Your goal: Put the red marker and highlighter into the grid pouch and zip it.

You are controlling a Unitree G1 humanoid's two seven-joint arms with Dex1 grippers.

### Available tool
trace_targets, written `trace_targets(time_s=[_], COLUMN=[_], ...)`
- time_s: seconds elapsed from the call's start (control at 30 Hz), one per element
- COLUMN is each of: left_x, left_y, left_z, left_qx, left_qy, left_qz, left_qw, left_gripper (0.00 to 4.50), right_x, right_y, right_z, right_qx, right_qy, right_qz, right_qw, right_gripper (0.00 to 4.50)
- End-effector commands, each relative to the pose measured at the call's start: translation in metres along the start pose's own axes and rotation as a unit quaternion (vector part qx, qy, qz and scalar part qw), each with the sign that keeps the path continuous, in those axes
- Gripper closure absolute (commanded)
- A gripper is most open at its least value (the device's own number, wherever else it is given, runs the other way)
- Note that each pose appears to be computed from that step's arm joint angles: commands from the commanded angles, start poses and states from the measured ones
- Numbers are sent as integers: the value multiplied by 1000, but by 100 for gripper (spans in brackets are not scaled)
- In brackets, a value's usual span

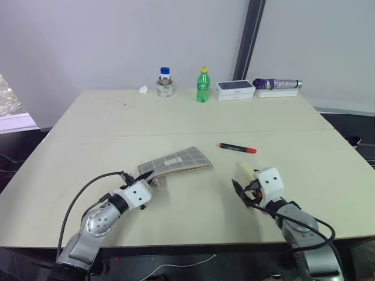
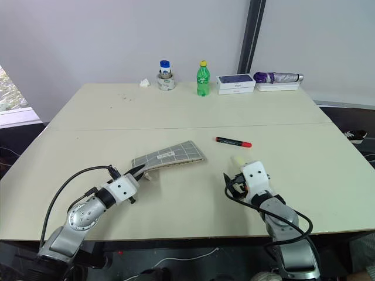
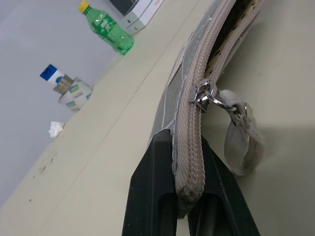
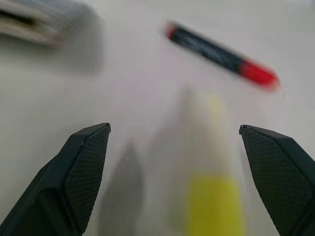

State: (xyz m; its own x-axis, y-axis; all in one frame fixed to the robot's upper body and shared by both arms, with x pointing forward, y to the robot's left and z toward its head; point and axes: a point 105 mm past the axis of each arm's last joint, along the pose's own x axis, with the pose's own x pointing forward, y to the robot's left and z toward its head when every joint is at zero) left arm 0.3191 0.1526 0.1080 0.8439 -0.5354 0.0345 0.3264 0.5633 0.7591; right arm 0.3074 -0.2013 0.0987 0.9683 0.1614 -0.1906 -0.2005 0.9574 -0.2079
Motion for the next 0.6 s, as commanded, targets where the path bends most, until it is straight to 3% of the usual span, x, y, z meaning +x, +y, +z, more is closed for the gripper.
trace_targets(time_s=[0.03, 0.13, 0.2, 0.33, 0.4, 0.5, 0.6], left_x=[2, 4, 6, 7, 7, 7, 9], left_y=[11, 9, 9, 9, 10, 12, 13], left_z=[7, 8, 9, 10, 9, 8, 7], left_qx=[7, 9, 8, 7, 2, -1, 0], left_qy=[-16, -18, -20, -23, -21, -20, -18], left_qz=[13, 10, 11, 14, 16, 18, 18], left_qw=[1000, 1000, 1000, 1000, 1000, 1000, 1000], left_gripper=[450, 450, 450, 450, 450, 450, 450], right_x=[-3, -2, -2, -2, 0, -5, -8], right_y=[-13, -20, -16, -8, 3, 26, 36], right_z=[-5, -14, -21, -15, 8, 32, 36], right_qx=[28, 37, 51, 51, 15, -29, -69], right_qy=[25, 51, 72, 66, 18, -47, -64], right_qz=[-12, -18, -6, 11, 53, 133, 170], right_qw=[999, 998, 996, 996, 998, 990, 981], right_gripper=[14, 14, 68, 245, 355, 357, 357])
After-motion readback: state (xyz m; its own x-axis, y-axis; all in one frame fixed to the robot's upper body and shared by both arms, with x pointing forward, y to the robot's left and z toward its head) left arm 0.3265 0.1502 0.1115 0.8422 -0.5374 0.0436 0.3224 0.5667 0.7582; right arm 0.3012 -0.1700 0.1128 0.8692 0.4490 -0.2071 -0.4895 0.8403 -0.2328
